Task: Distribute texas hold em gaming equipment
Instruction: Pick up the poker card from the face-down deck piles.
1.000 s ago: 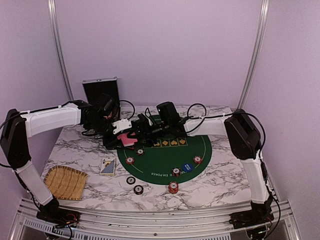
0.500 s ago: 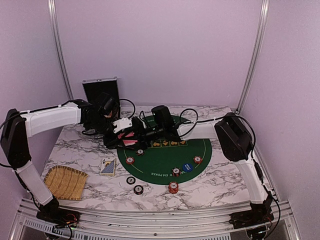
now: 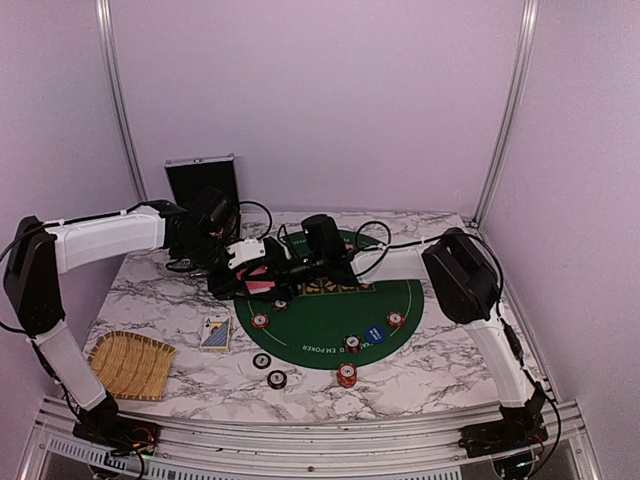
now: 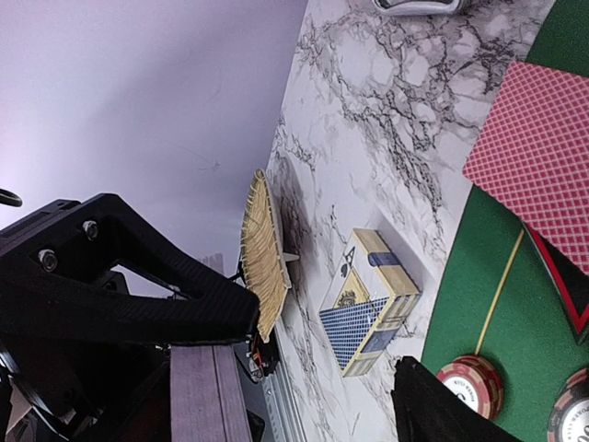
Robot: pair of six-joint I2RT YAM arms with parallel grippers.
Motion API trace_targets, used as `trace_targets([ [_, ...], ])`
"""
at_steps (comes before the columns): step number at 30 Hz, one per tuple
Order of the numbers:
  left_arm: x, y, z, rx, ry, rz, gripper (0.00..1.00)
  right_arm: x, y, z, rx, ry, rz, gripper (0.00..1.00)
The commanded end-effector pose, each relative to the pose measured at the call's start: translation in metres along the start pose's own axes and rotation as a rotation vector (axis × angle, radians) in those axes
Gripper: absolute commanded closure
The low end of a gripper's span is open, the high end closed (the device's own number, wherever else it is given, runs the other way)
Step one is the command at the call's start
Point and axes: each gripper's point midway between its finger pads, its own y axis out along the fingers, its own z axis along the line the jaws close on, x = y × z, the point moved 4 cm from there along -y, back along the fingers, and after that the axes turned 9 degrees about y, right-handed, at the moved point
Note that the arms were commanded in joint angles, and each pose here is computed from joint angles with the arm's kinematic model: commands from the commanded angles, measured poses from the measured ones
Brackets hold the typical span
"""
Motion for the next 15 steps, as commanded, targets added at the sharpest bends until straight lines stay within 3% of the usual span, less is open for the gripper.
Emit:
trace_targets([
  [1,0.010,-0.007,0.005,0.018,0.022,-0.026,1.00,0.009,-0.004,-0.016,-0.055,0.016,-0.035,0.27],
  [15,0.006,-0.007,0.004,0.031,0.031,-0.006,1.00,0.001,-0.032,-0.011,-0.110,-0.012,-0.059,0.51],
])
